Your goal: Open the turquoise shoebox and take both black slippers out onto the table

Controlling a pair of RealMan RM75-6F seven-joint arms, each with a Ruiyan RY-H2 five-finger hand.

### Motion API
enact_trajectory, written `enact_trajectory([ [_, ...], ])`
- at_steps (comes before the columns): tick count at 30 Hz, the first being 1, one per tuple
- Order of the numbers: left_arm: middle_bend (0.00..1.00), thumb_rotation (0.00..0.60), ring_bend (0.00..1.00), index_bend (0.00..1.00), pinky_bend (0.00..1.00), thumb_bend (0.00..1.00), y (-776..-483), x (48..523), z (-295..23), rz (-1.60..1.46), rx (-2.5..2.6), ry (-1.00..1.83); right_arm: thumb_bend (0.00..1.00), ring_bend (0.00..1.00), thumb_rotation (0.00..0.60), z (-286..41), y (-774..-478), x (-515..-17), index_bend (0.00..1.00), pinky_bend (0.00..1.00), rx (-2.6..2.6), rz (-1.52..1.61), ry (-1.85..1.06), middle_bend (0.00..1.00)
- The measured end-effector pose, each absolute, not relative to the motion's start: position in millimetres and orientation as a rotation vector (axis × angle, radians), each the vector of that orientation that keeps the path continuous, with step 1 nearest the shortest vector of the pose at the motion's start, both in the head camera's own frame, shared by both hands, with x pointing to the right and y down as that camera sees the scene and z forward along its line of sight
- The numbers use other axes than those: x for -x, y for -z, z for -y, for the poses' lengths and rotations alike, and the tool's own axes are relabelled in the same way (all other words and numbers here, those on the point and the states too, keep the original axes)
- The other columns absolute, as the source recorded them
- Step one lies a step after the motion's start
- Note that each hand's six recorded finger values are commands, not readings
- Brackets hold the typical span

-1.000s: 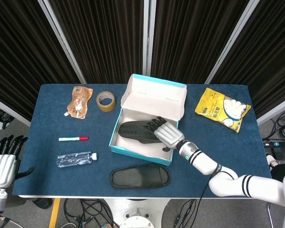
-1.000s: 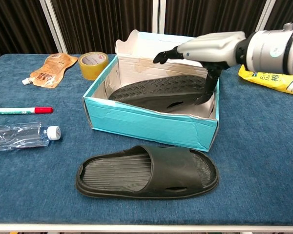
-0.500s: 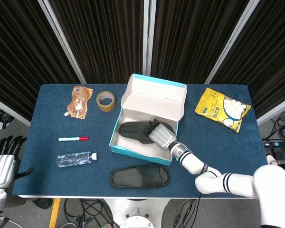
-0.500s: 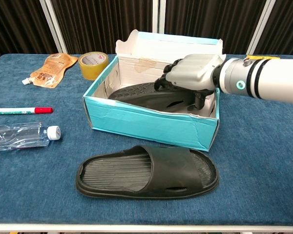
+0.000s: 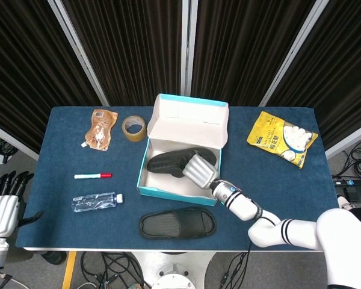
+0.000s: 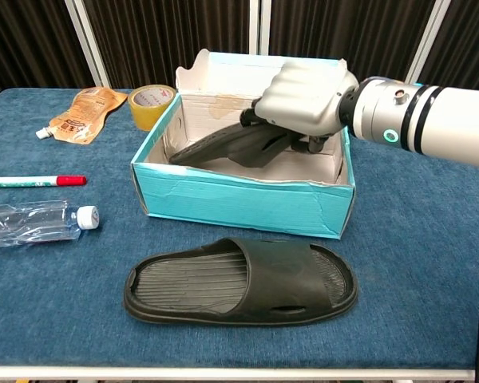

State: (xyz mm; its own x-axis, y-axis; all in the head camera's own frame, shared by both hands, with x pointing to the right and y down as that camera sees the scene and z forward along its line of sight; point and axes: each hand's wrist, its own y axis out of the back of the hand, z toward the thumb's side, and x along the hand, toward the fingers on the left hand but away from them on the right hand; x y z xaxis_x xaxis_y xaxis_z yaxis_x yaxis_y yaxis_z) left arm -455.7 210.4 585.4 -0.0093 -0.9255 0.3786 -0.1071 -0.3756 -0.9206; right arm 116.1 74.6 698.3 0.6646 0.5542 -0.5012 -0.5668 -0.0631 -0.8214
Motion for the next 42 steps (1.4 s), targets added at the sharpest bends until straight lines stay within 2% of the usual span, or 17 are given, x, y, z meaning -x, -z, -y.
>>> enact_trajectory([
  [10, 0.09, 0.600, 0.00, 0.12, 0.04, 0.07, -585, 456, -212, -1.102, 1.556, 1.463, 0.66, 0.43, 0.600, -63, -660, -114, 0.70, 0.43, 1.193, 0.089, -0.801, 0.51],
  [19, 0.09, 0.600, 0.00, 0.12, 0.04, 0.07, -585, 456, -210, -1.100, 1.555, 1.456, 0.68, 0.46, 0.600, -45, -617, -143, 0.73, 0.45, 1.198, 0.265, -0.793, 0.53],
  [25, 0.09, 0.600, 0.00, 0.12, 0.04, 0.07, -583, 452, -207, -1.091, 1.557, 1.437, 0.68, 0.46, 0.600, -42, -582, -195, 0.72, 0.45, 1.262, 0.442, -0.843, 0.53],
  [31, 0.09, 0.600, 0.00, 0.12, 0.04, 0.07, -582, 449, -206, -1.085, 1.559, 1.423, 0.68, 0.46, 0.600, -47, -554, -276, 0.72, 0.46, 1.291, 0.594, -0.988, 0.53],
  [37, 0.09, 0.600, 0.00, 0.12, 0.04, 0.07, -583, 445, -204, -1.076, 1.568, 1.408, 0.68, 0.46, 0.600, -66, -564, -347, 0.71, 0.46, 1.303, 0.670, -1.212, 0.53],
  [42, 0.09, 0.600, 0.00, 0.12, 0.04, 0.07, -583, 445, -203, -1.077, 1.571, 1.404, 0.68, 0.46, 0.600, -74, -594, -371, 0.69, 0.45, 1.330, 0.650, -1.329, 0.53],
])
